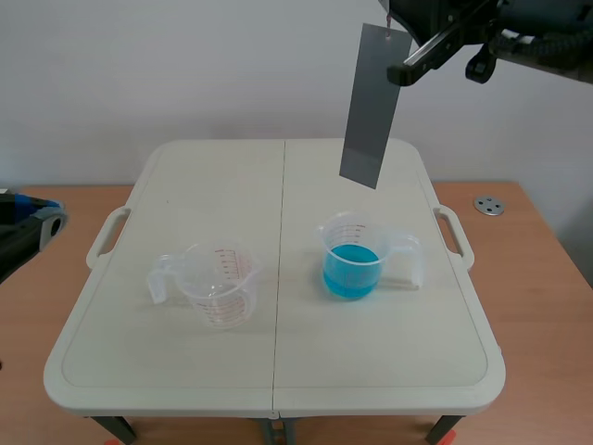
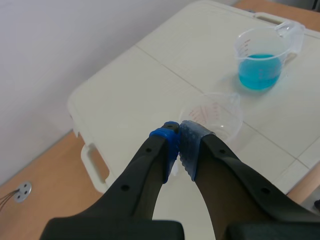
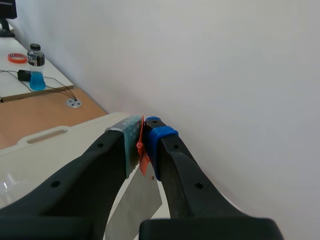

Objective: Hold the metal plate by the orange handle, dip it into the blue solution, take it out and point at it, then put the plate back in the beaker on the left.
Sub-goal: 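Point at the plate with the left hand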

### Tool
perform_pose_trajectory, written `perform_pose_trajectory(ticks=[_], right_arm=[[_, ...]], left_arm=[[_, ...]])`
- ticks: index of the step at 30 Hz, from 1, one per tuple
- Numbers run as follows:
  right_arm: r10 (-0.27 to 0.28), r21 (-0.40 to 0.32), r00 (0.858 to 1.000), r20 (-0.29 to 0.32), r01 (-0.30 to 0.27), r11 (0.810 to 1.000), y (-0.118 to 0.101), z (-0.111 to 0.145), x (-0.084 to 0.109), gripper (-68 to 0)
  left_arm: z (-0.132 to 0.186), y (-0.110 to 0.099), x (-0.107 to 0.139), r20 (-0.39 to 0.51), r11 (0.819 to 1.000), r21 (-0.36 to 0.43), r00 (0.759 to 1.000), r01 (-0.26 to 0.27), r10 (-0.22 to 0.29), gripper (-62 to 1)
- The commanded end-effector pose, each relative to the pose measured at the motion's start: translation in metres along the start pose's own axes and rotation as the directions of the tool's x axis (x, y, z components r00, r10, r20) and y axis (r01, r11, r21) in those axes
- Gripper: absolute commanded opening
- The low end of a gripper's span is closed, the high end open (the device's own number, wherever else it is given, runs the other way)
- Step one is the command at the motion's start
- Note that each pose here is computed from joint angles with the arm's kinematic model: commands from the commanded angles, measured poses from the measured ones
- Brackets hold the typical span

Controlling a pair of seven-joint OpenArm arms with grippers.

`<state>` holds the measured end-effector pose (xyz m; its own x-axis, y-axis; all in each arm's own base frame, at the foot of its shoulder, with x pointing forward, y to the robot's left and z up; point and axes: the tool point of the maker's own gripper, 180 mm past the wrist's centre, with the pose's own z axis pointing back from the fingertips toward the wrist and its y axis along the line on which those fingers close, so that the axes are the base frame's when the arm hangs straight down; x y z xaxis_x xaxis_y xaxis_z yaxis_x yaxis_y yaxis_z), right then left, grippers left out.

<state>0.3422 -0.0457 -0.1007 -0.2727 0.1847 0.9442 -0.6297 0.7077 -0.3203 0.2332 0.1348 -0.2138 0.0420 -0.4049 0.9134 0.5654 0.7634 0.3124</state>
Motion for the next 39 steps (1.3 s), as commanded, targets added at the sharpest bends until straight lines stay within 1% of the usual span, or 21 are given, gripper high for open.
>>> perform_pose_trajectory(ticks=[1,5,10,17,19,23,25,27,32,36,39], right_arm=[[0.005,0.006,1.0,0.03,-0.005,1.0,0.0,0.0,0.008,-66.2],[-0.012,0.007,1.0,0.009,0.012,1.0,0.001,0.001,0.0,-66.2],[-0.034,0.001,0.999,-0.01,0.034,0.999,-0.001,0.002,-0.01,-66.2],[-0.043,0.0,0.999,-0.012,0.043,0.999,-0.001,0.002,-0.013,-66.2],[-0.043,0.0,0.999,-0.012,0.043,0.999,-0.001,0.002,-0.013,-66.2],[-0.043,0.0,0.999,-0.012,0.043,0.999,-0.001,0.002,-0.013,-66.2],[-0.043,0.0,0.999,-0.012,0.043,0.999,-0.001,0.002,-0.013,-66.2],[-0.043,0.001,0.999,-0.012,0.043,0.999,-0.001,0.002,-0.013,-66.2],[-0.041,0.002,0.999,-0.014,0.041,0.999,-0.001,0.002,-0.014,-66.2],[-0.041,0.002,0.999,-0.014,0.041,0.999,-0.001,0.002,-0.014,-66.2],[-0.041,0.002,0.999,-0.014,0.041,0.999,-0.001,0.002,-0.014,-66.2]], left_arm=[[-0.008,-0.001,0.011,0.039,1.0,-0.01,0.999,0.005,-0.004,-58.1],[-0.029,-0.005,0.018,0.064,0.999,-0.035,0.998,0.023,-0.021,-58.1],[-0.06,-0.005,0.014,0.067,0.998,-0.062,0.998,0.013,-0.009,-58.1],[-0.1,-0.006,0.008,0.077,0.994,-0.11,0.997,0.007,0.002,-58.1],[-0.111,-0.008,0.004,0.068,0.993,-0.117,0.998,0.018,-0.01,-58.1],[-0.134,-0.02,-0.004,0.049,0.989,-0.146,0.998,0.037,-0.03,-58.1],[-0.144,-0.028,-0.005,0.046,0.985,-0.167,0.998,0.047,-0.04,-58.1],[-0.152,-0.036,-0.004,0.05,0.981,-0.186,0.998,0.048,-0.039,-58.1],[-0.169,-0.053,0.005,0.071,0.969,-0.241,0.997,0.049,-0.032,-58.1],[-0.18,-0.063,0.014,0.09,0.959,-0.268,0.994,0.09,-0.068,-58.1],[-0.185,-0.067,0.021,0.104,0.955,-0.279,0.992,0.101,-0.074,-58.1]])
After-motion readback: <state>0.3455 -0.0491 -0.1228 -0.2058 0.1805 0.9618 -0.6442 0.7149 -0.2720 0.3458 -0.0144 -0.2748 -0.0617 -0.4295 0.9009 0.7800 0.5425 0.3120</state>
